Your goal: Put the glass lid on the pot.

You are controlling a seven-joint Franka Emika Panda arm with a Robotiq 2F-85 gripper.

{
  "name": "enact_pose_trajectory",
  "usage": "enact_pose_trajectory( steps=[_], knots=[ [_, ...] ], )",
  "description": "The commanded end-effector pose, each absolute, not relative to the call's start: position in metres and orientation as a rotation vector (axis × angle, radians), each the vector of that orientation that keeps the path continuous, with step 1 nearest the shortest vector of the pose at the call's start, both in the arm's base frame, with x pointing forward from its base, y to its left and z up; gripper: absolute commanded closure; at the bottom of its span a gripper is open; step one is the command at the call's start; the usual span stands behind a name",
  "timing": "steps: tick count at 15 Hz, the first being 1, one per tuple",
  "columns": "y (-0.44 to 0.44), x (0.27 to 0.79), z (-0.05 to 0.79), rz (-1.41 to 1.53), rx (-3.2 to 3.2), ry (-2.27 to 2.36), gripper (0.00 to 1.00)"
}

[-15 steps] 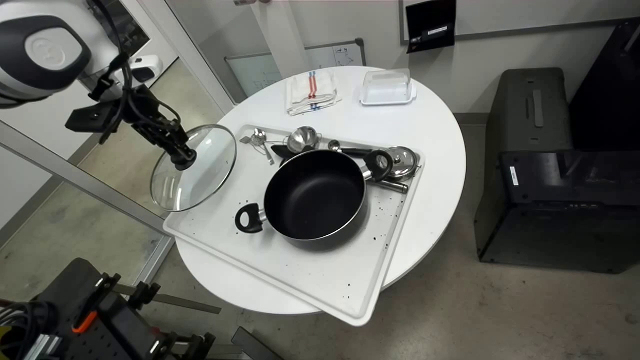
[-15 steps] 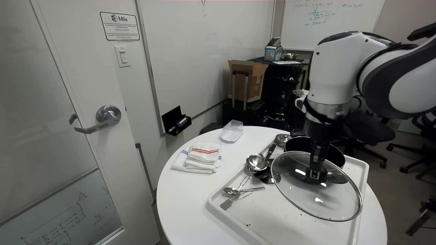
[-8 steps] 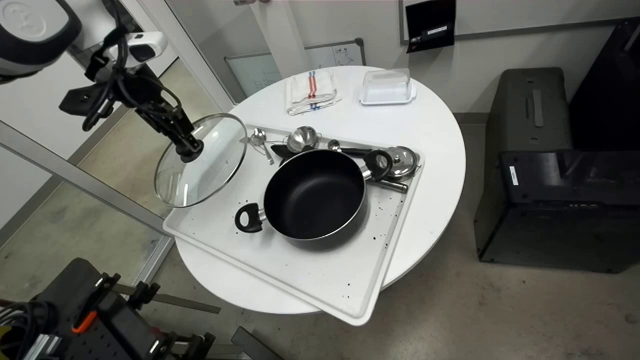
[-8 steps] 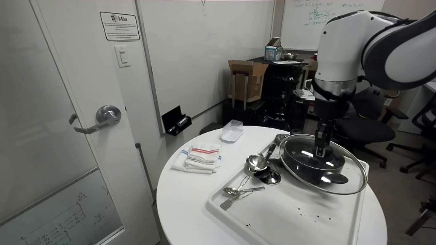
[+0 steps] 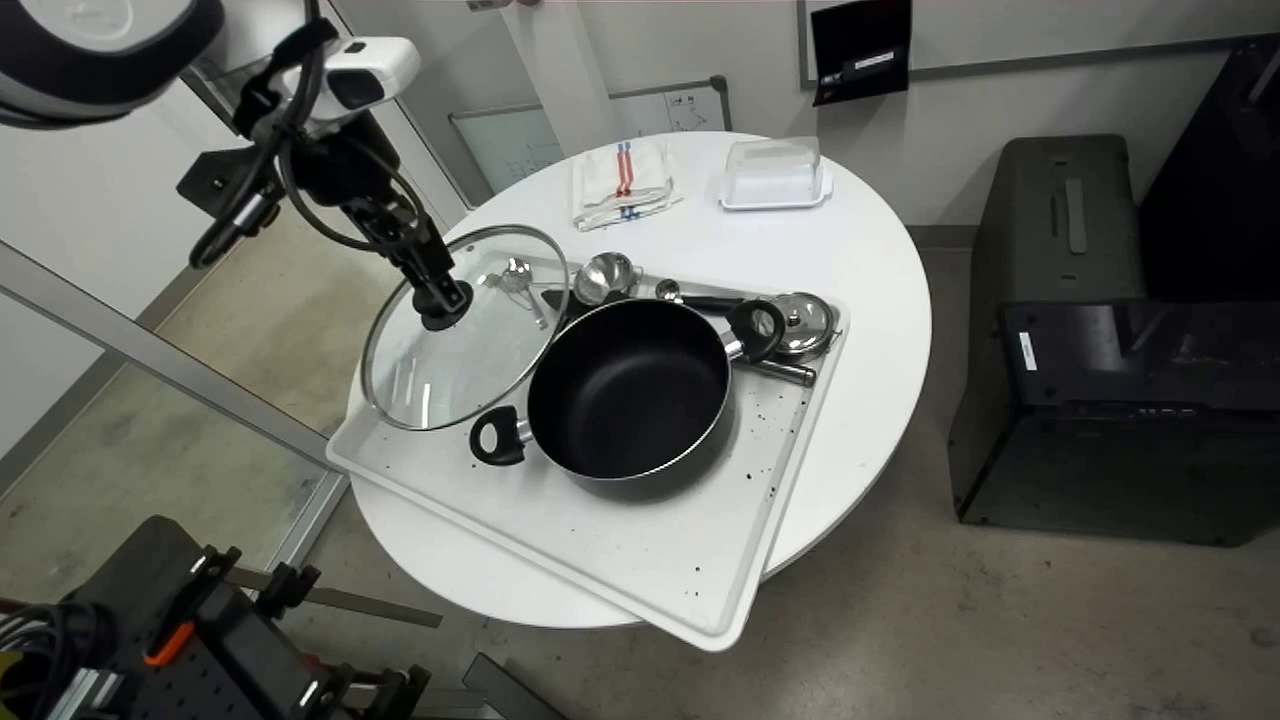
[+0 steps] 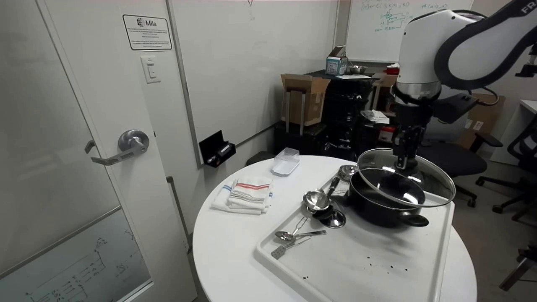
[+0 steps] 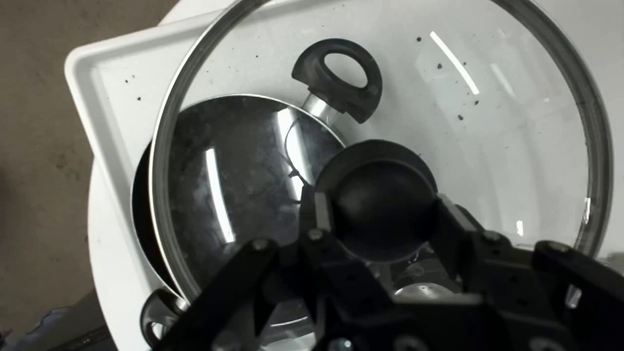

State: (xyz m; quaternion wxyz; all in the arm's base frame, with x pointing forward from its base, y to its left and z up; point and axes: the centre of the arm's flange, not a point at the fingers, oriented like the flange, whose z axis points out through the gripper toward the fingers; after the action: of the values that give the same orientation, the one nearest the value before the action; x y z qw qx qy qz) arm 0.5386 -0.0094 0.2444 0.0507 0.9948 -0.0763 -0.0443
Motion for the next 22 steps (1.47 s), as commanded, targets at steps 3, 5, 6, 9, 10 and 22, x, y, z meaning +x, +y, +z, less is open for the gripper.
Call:
enact_pose_trajectory(
  steps=[3,5,6,9,10,22],
  knots=[
    [-0.064,0.569,0.254,-0.187,3.047,-0.471,0.75],
    [-0.081,0.577,0.249,-0.199,3.043,-0.553,0.75],
    [-0.088,0.582,0.245,-0.207,3.041,-0.588,0.75],
    [-0.108,0.598,0.232,-0.207,3.029,-0.682,0.75],
    [-0.112,0.602,0.227,-0.201,3.022,-0.707,0.75],
    [-0.13,0.633,0.164,-0.279,2.981,-0.862,0.75]
  ],
)
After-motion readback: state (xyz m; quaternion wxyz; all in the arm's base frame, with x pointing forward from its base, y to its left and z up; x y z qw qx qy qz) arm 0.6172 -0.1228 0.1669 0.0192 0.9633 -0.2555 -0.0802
